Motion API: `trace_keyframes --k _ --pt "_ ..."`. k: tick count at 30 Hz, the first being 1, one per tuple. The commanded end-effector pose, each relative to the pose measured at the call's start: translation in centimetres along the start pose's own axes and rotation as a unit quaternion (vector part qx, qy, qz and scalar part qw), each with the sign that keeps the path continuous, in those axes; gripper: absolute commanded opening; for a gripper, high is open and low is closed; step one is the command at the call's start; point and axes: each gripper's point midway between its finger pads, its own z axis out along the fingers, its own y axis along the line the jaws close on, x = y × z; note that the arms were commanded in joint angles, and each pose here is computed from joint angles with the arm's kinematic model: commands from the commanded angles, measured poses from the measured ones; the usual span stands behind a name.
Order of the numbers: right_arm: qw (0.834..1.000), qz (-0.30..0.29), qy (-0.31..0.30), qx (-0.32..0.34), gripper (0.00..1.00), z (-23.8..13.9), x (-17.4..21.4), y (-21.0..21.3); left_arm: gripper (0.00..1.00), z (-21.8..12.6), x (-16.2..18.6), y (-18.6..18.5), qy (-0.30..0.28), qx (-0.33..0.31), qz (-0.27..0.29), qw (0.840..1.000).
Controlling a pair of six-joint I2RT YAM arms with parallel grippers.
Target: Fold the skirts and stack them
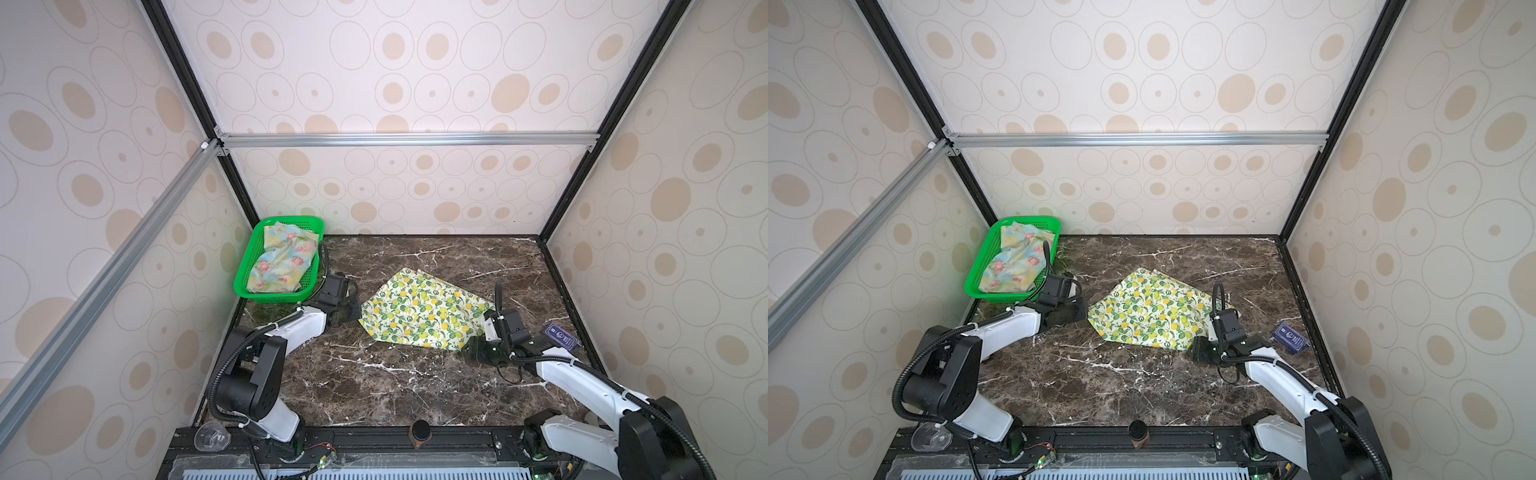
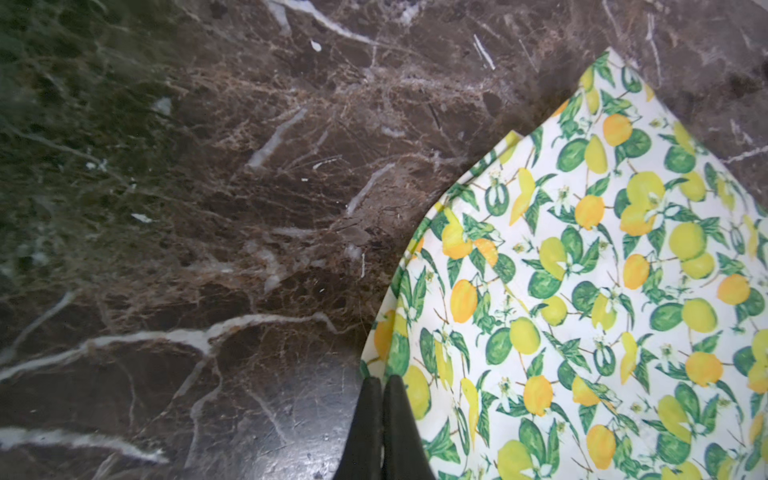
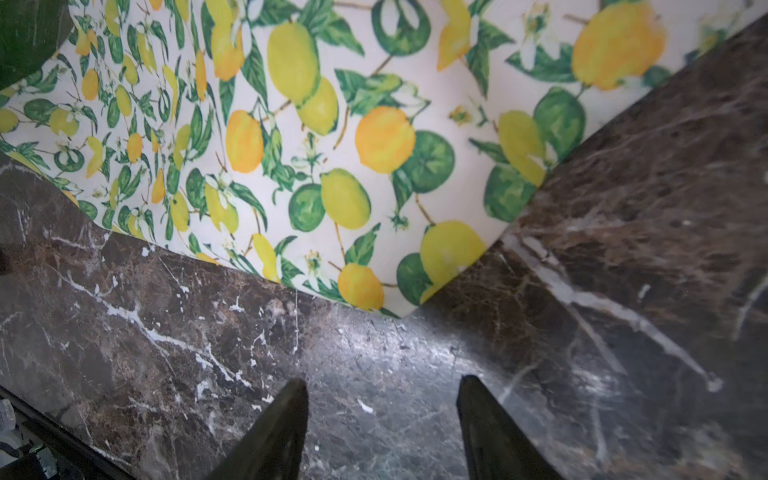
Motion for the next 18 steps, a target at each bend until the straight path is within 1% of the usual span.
trace_keyframes --k 1,9,13,15,18 --pt "0.999 0.001 -0.024 -0.021 0.61 0.9 -1.1 0.9 0.0 -0.9 -0.8 -0.7 -0.004 0.012 -0.008 1.0" --pt "0.998 0.003 -0.06 -0.029 0.6 2.5 -2.6 0.9 0.0 -1.7 -1.4 -1.4 -0.02 0.031 -0.011 0.999" --pt "0.998 0.005 -0.063 -0.031 0.56 3.3 -3.1 0.9 0.0 -1.8 -1.3 -1.5 -0.023 0.035 -0.01 0.999" --pt "0.998 0.005 -0.06 -0.036 0.51 3.7 -3.1 1.1 0.0 -1.9 -1.5 -1.5 -0.026 0.035 -0.011 0.999" --pt "0.997 0.004 -0.057 -0.041 0.3 3.8 -3.3 1.4 0.0 -2.1 -1.8 -1.8 -0.029 0.039 -0.009 0.999"
